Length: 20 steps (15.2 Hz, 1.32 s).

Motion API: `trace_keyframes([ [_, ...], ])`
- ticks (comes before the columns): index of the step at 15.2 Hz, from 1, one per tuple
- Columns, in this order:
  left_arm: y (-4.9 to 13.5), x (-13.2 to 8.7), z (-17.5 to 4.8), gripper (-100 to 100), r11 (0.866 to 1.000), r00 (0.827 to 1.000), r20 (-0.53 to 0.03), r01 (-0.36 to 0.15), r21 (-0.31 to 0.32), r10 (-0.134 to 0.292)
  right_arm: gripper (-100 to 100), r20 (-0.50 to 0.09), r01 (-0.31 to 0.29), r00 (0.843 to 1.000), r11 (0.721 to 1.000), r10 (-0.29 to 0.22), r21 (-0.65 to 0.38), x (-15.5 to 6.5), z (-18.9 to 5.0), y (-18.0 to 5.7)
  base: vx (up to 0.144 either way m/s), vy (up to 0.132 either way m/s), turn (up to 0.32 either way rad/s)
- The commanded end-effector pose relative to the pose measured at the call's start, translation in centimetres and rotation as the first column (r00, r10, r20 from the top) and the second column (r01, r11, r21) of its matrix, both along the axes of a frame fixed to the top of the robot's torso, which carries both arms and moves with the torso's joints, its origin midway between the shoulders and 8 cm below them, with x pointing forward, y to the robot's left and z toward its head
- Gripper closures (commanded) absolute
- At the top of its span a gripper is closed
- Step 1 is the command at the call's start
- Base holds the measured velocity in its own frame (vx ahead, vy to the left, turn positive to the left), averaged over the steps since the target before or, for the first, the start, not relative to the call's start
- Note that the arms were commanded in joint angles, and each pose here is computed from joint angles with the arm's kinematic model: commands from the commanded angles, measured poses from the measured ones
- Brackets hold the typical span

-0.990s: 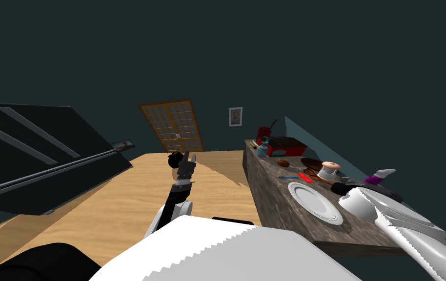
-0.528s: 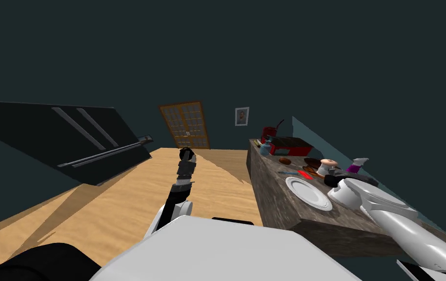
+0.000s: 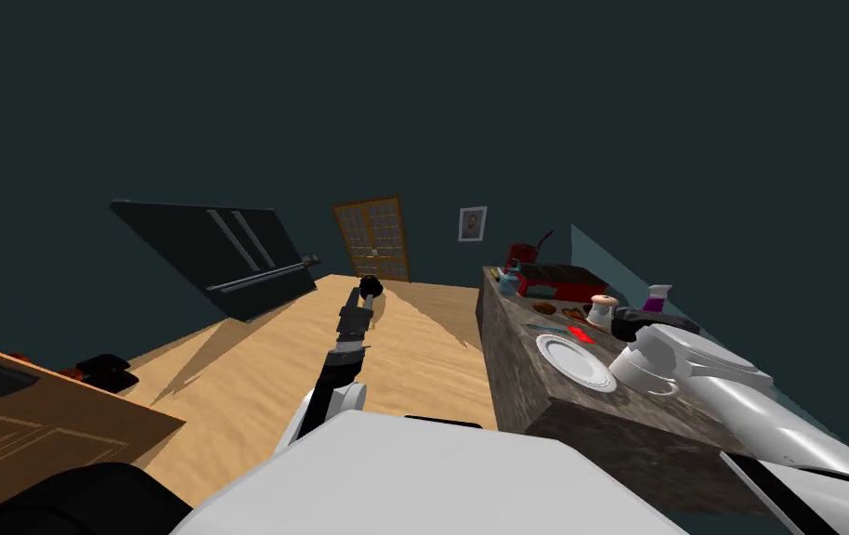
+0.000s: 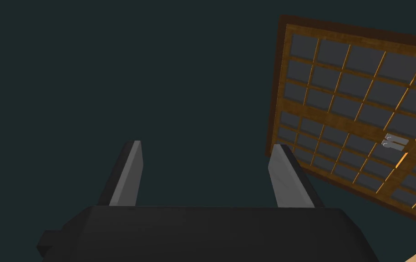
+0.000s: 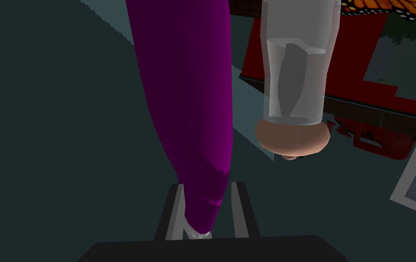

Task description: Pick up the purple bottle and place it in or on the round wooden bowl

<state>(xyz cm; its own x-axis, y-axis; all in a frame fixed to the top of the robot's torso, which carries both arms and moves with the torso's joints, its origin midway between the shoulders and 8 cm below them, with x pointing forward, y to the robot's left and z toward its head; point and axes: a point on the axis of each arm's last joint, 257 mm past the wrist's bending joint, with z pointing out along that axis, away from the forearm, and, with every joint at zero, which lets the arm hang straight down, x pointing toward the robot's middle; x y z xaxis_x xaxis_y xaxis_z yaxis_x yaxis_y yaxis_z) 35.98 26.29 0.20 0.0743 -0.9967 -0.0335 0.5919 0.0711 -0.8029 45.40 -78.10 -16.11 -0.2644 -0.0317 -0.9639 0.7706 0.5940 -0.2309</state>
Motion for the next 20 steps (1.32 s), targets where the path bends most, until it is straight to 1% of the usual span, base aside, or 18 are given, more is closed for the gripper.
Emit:
trace_keyframes([
  [1, 0.0, 0.0, 0.0, 0, 1.0, 1.0, 0.0, 0.0, 0.0, 0.0, 100, 0.004, -0.017, 1.0, 1.0, 0.017, -0.007, 1.2, 1.2, 0.1, -0.198, -0.195, 0.383],
  [2, 0.0, 0.0, 0.0, 0, 1.0, 1.0, 0.0, 0.0, 0.0, 0.0, 100, 0.004, -0.017, 1.0, 1.0, 0.017, -0.007, 1.2, 1.2, 0.1, -0.179, -0.227, 0.276],
  [5, 0.0, 0.0, 0.0, 0, 1.0, 1.0, 0.0, 0.0, 0.0, 0.0, 100, 0.011, -0.02, 1.0, 1.0, 0.02, -0.008, 2.2, 2.6, -0.3, -0.169, -0.246, 0.285],
  [10, 0.0, 0.0, 0.0, 0, 1.0, 1.0, 0.0, 0.0, 0.0, 0.0, 100, 0.019, -0.01, 1.0, 1.0, 0.01, 0.004, 2.6, 3.5, -0.8, -0.167, -0.261, 0.281],
  [12, 0.0, 0.0, 0.0, 0, 1.0, 1.0, 0.0, 0.0, 0.0, 0.0, 100, 0.025, 0.0, 1.0, 1.0, 0.0, 0.017, 2.7, 3.8, -1.2, -0.13, -0.126, 0.417],
  [14, 0.0, 0.0, 0.0, 0, 1.0, 1.0, 0.0, 0.0, 0.0, 0.0, 100, 0.025, 0.0, 1.0, 1.0, 0.0, 0.017, 2.7, 3.8, -1.2, -0.083, -0.072, 0.188],
  [20, 0.0, 0.0, 0.0, 0, 1.0, 1.0, 0.0, 0.0, 0.0, 0.0, 100, 0.025, 0.0, 1.0, 1.0, 0.0, 0.017, 2.7, 3.8, -1.2, -0.004, 0.005, -0.049],
])
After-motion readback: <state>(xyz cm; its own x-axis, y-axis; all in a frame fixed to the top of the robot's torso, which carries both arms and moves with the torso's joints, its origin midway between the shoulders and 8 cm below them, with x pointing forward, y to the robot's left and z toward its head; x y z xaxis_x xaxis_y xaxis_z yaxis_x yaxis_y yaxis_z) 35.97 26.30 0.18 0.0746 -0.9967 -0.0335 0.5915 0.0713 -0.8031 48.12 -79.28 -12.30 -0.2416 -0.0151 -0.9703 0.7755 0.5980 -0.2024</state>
